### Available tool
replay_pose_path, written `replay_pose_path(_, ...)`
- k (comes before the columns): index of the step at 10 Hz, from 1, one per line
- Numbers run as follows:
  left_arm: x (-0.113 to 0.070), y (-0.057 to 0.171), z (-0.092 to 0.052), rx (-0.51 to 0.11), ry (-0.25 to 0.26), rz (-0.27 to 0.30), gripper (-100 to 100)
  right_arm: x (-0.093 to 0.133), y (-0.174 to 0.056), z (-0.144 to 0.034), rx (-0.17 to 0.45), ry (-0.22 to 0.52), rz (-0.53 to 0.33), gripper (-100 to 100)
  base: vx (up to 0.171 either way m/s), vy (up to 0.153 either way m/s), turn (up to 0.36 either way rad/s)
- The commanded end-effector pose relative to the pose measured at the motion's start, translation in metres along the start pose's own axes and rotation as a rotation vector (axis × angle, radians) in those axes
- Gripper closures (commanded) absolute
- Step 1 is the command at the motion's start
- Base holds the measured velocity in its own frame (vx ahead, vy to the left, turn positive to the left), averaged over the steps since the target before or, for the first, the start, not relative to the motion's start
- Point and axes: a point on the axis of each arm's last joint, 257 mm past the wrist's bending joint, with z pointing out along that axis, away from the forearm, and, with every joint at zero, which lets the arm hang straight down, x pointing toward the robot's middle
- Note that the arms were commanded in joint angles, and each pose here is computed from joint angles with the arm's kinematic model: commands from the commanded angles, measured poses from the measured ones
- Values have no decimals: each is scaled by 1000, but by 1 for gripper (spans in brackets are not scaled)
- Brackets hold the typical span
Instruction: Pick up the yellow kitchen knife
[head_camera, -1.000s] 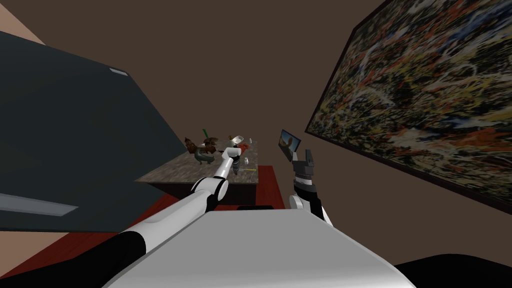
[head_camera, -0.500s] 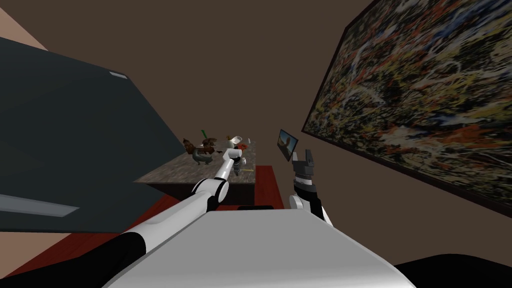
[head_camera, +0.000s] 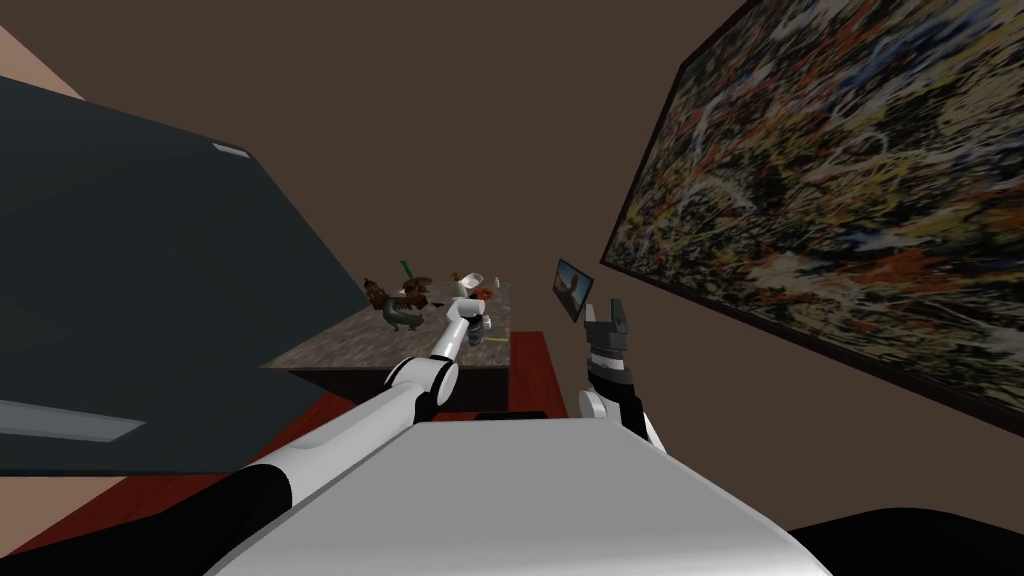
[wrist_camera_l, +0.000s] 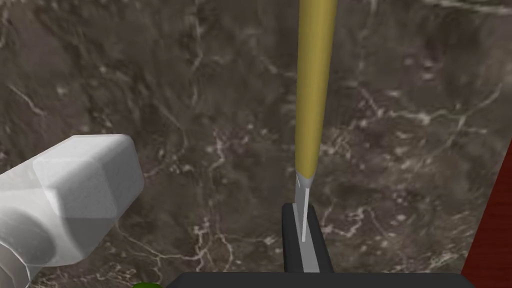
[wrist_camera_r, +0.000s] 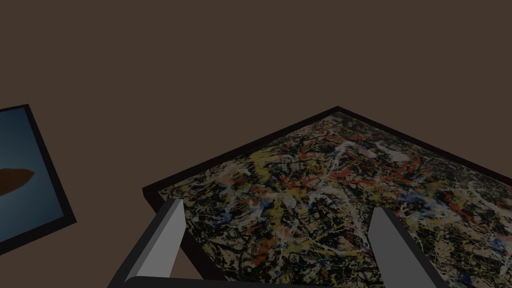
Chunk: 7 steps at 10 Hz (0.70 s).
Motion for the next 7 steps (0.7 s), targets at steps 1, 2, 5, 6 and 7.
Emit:
replay_pose_path(1,0,0,0,0,0,0,100,0,0,0,0,0,0,0,-4,0,-24)
replay_pose_path(2,1,1,1,-4,1,5,100,0,0,0,0,0,0,0,0,0,0)
replay_pose_path(5,-2,1,-11,-10,-1,-19,100,0,0,0,0,0,0,0,0,0,34)
replay_pose_path(6,-2,1,-8,-7,-1,-17,100,0,0,0,0,0,0,0,1,1,10)
replay_pose_path(7,-2,1,-9,-9,-1,-19,0,0,0,0,0,0,0,0,0,0,0)
